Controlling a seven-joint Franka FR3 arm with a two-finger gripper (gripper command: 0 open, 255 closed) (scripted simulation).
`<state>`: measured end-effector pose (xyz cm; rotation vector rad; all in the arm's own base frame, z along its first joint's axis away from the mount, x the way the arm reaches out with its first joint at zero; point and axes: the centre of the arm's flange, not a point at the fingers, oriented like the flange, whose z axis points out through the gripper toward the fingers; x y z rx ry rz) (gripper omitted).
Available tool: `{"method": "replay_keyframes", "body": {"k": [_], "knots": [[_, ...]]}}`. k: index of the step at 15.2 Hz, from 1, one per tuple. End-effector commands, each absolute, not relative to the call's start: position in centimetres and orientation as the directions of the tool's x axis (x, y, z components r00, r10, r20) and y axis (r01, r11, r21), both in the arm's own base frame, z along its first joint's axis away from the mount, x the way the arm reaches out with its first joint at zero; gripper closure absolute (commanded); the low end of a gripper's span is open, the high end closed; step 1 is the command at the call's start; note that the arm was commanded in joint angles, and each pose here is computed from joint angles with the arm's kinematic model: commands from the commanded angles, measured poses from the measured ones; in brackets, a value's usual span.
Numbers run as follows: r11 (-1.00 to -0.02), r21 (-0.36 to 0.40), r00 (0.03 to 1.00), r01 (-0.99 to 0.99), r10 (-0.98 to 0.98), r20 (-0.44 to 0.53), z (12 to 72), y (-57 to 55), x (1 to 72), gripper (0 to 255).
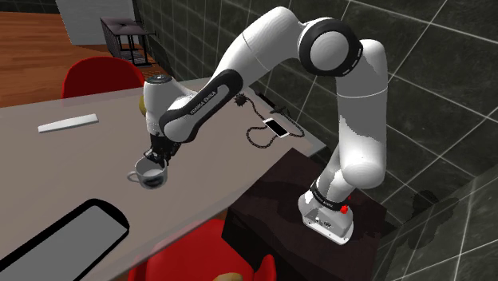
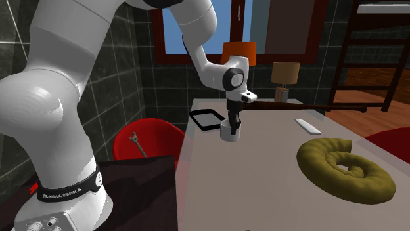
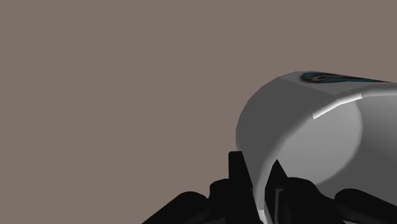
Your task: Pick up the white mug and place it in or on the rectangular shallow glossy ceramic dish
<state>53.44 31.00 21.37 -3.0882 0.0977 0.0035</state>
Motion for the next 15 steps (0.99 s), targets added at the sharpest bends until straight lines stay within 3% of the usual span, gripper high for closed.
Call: {"method": "replay_keyframes", "body": {"k": [1,15], "knots": [[-0.997,-0.052,0.998,-0.063,-0.063,-0.004,22.5,31.0,53.6,255],[-0.997,-0.052,0.998,-0.063,-0.063,-0.004,29.8,31.0,53.6,255]]}}
